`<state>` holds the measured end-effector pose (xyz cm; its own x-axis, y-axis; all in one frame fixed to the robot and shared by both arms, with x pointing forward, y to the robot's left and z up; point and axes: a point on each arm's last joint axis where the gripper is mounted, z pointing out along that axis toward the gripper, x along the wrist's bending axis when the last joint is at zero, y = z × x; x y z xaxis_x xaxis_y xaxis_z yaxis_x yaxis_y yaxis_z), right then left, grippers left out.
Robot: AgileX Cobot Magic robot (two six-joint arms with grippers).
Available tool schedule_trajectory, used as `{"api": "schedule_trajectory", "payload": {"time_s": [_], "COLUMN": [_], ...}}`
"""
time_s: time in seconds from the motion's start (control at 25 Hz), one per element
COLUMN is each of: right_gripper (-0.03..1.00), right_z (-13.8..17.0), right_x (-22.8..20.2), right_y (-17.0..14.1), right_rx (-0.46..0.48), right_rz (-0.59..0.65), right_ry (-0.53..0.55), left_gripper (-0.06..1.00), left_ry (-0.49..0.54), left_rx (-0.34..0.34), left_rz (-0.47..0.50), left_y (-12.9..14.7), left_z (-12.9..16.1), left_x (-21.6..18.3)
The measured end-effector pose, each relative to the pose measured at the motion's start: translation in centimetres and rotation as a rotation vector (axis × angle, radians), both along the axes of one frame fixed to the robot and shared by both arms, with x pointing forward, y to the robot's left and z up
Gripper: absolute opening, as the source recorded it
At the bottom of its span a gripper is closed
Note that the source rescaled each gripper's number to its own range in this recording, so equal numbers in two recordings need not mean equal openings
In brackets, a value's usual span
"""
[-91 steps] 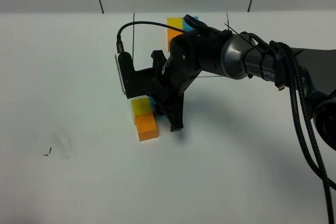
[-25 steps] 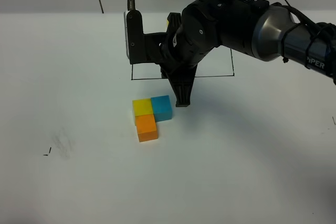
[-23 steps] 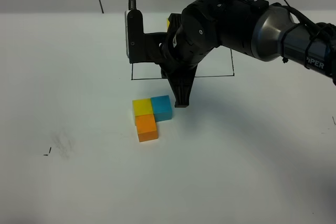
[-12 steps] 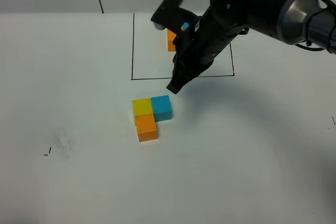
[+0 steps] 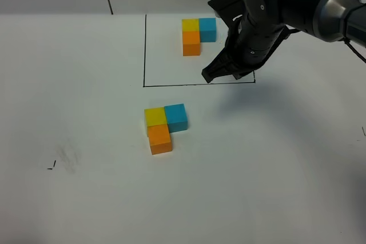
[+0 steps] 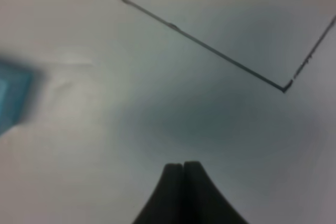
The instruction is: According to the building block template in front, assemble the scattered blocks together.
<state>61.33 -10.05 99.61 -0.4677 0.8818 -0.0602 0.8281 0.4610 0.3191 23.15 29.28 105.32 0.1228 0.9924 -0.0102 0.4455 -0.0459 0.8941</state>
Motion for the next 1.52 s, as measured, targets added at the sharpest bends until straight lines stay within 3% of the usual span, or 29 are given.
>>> {"api": "schedule_trajectory", "payload": {"time_s": [0.36,0.64,1.0,1.52], "right_gripper": [0.01,0.01,0.01,0.01], "right_z": [2.0,4.2,3.0,1.9], "right_x": [1.5,0.4,-7.1,-19.0], "right_y": [-6.6,-12.4,-19.2,-20.5], "right_rx": [-0.087,-0.124,-0.137,-0.115], "right_rz": [-0.158,-0.290,-0.438,-0.493], "right_ry": [-0.013,-0.027,0.042,0.029], "left_gripper": [0.00,0.00,0.00,0.00], "left_ry": [0.000,0.000,0.000,0.000], "left_rx": [0.000,0.000,0.000,0.000], "left_rz": [0.000,0.000,0.000,0.000], "left_y": [0.0,0.0,0.0,0.0], "left_z": [0.0,0.0,0.0,0.0], "left_x": [0.0,0.0,0.0,0.0]}}
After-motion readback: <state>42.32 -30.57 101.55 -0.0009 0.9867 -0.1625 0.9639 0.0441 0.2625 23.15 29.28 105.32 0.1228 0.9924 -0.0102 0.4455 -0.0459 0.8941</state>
